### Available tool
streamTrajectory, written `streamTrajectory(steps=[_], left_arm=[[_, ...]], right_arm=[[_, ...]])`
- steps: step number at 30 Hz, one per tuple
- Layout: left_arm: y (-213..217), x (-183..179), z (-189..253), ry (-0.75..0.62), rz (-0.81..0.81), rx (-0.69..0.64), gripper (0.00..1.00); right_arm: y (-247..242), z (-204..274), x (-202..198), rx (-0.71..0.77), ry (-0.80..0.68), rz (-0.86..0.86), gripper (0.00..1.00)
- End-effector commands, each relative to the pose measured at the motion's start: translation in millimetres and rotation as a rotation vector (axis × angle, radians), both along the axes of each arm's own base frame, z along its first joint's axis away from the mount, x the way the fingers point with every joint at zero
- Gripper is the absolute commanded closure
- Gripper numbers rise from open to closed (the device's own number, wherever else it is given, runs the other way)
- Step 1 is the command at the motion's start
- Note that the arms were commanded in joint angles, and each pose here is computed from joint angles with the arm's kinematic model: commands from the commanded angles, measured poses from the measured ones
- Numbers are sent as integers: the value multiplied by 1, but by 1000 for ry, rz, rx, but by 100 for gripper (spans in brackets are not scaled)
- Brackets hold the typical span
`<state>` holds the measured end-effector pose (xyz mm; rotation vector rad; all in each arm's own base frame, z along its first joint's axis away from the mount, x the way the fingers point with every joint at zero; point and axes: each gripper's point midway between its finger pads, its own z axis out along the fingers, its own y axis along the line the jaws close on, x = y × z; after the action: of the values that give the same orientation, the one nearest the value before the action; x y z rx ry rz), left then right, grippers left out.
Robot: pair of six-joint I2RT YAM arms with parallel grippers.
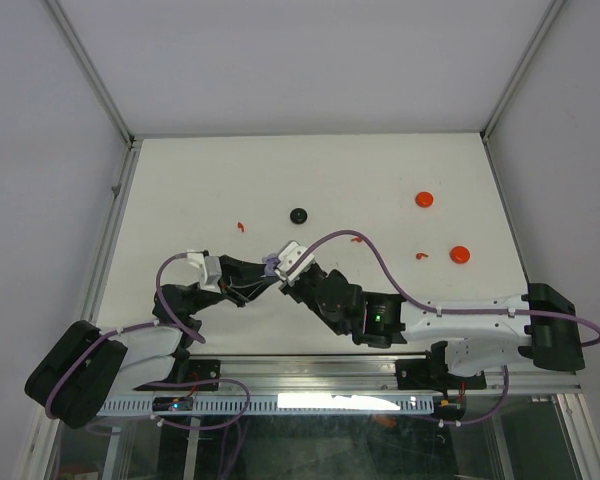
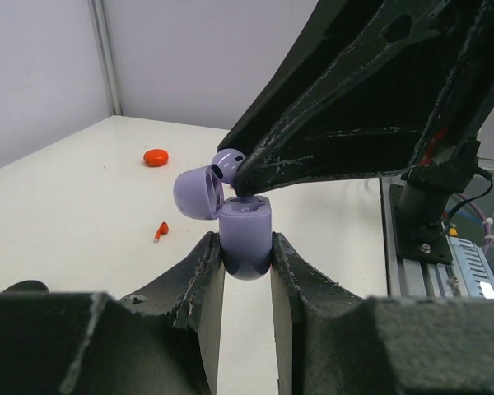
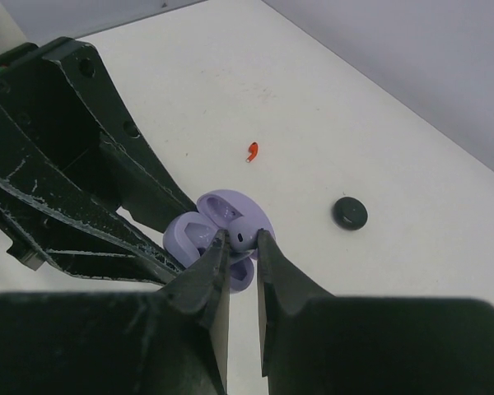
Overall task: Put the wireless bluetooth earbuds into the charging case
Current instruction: Place the earbud in the charging case.
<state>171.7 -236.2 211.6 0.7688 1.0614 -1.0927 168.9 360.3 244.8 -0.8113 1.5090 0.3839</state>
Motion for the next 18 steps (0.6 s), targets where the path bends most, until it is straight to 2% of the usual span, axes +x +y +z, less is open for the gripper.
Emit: streamTrajectory(steps=[1, 18], left_arm=[[11, -15, 28, -115, 5, -101, 94], [16, 4, 31, -29, 91, -158, 95]], right_arm=[[0, 15, 3, 77, -29, -44, 93], [12, 21, -16, 140, 42, 62, 86]])
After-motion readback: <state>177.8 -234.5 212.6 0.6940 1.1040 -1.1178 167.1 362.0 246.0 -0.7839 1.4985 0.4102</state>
